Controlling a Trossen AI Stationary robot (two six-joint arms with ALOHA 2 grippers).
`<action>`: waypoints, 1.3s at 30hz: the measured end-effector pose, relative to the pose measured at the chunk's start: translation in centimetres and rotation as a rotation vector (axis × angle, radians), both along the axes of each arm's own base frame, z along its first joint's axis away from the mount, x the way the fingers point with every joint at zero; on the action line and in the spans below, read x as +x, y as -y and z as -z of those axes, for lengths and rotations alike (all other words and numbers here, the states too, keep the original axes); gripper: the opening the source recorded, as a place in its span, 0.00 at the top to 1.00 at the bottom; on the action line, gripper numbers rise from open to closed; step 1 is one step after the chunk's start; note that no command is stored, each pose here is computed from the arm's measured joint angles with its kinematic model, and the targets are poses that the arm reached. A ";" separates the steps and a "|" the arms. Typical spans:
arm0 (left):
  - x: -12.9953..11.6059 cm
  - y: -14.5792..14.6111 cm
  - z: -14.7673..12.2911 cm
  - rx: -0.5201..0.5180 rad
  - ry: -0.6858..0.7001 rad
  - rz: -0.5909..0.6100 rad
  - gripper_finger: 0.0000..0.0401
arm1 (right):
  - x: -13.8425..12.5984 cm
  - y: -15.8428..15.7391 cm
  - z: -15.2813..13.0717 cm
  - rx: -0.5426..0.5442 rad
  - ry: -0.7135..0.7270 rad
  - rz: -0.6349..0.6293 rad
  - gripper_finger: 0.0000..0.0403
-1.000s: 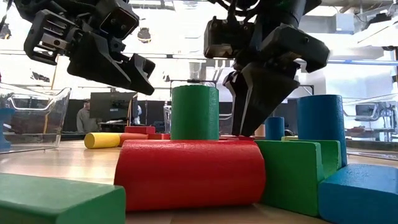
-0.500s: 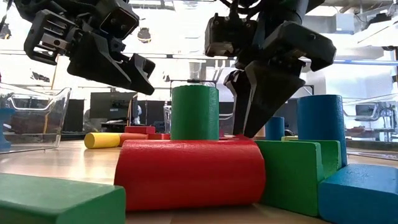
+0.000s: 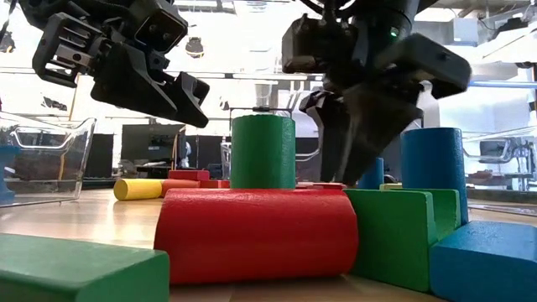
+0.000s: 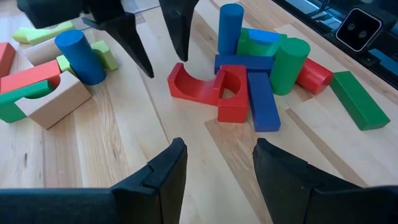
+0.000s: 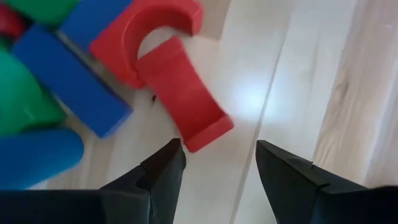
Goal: Sort blocks by size
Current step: Put the red arc block into the left transparent bin
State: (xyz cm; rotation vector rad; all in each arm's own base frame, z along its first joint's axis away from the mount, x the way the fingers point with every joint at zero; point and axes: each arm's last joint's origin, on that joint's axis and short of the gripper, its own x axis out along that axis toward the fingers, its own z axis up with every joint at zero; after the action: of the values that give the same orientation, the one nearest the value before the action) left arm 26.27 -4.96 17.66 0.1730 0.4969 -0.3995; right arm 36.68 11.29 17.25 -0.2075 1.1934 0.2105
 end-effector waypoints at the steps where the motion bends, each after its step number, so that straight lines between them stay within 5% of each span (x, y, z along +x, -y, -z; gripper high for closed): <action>1: 0.0 0.0 0.0 0.000 0.000 0.000 0.56 | 0.0 0.0 0.0 -0.005 0.000 -0.015 0.43; 29: 0.1 0.0 -0.1 -0.002 0.014 0.001 0.56 | 1.1 -0.7 1.1 -0.066 0.081 -0.297 0.42; 39: 0.1 0.0 -0.2 -0.002 0.020 0.004 0.56 | 1.2 -0.8 2.6 -0.080 0.037 -0.304 0.42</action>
State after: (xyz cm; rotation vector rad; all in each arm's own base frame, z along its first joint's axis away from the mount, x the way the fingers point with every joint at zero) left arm 26.37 -4.98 17.82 0.1761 0.4766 -0.4018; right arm 37.86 12.07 14.68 -0.4617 1.1315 0.4226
